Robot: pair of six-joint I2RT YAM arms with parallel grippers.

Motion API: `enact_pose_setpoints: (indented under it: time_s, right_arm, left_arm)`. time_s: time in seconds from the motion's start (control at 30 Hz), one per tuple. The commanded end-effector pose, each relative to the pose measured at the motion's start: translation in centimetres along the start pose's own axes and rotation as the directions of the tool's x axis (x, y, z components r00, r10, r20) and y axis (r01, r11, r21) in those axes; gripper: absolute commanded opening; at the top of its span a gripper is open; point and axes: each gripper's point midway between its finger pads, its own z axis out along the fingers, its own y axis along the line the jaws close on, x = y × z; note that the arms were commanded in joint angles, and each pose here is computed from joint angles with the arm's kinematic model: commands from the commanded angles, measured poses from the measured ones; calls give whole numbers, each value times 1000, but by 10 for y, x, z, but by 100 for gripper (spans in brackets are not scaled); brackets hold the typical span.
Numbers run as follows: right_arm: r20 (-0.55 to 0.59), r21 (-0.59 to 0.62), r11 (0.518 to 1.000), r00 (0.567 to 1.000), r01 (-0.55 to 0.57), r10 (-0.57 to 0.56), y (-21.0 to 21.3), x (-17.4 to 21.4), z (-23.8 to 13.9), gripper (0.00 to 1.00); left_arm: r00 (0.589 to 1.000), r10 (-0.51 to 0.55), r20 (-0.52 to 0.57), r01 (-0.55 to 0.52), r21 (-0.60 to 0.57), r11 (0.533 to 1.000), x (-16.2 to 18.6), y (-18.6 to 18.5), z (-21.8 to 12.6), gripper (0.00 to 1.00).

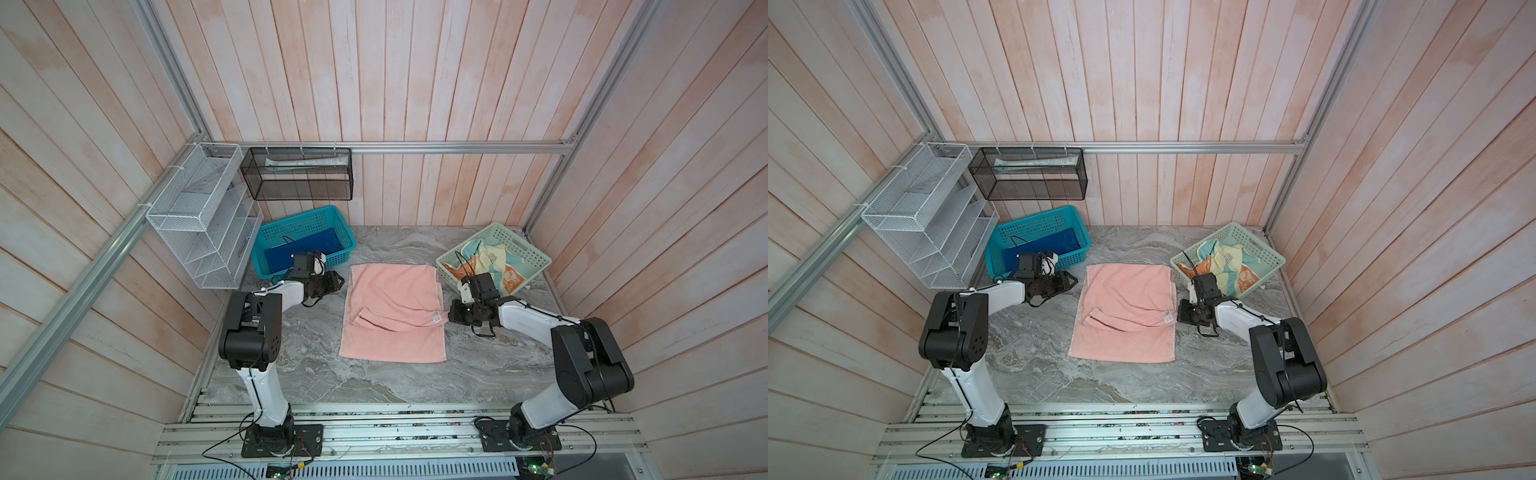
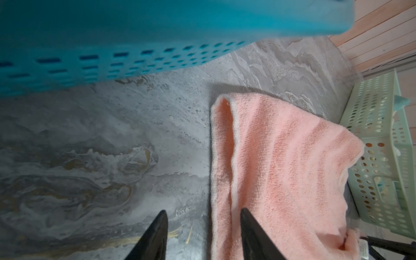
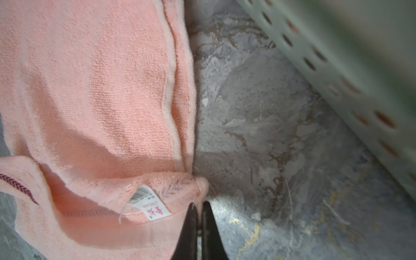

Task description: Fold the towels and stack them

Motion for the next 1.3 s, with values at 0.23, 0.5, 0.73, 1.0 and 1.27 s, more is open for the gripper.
enact_pose_setpoints:
  time_s: [0.23,0.5,0.73,1.0,1.27]
  right_arm:
    - [26,11,999,999,40,-41,7,-6,-16,0]
    - [25,-10,998,998,58,-58,17,-2,-21,0]
    - [17,-23,998,998,62,-62,25,2,-25,0]
    - [18,-45,998,999,37,-37,31,7,-45,0]
    - [-78,-102,993,996,-55,48,24,57,-47,0]
  left_arm:
    - [974,192,-122,-184,71,980,68,-74,-16,53]
    - [935,266,-236,-250,94,964,103,-84,-2,55]
    - [916,302,-265,-300,49,953,110,-79,-6,34]
    - [897,395,-197,-404,-4,915,95,-85,-52,0]
    - [924,327,-197,-347,-71,935,111,-67,-84,0]
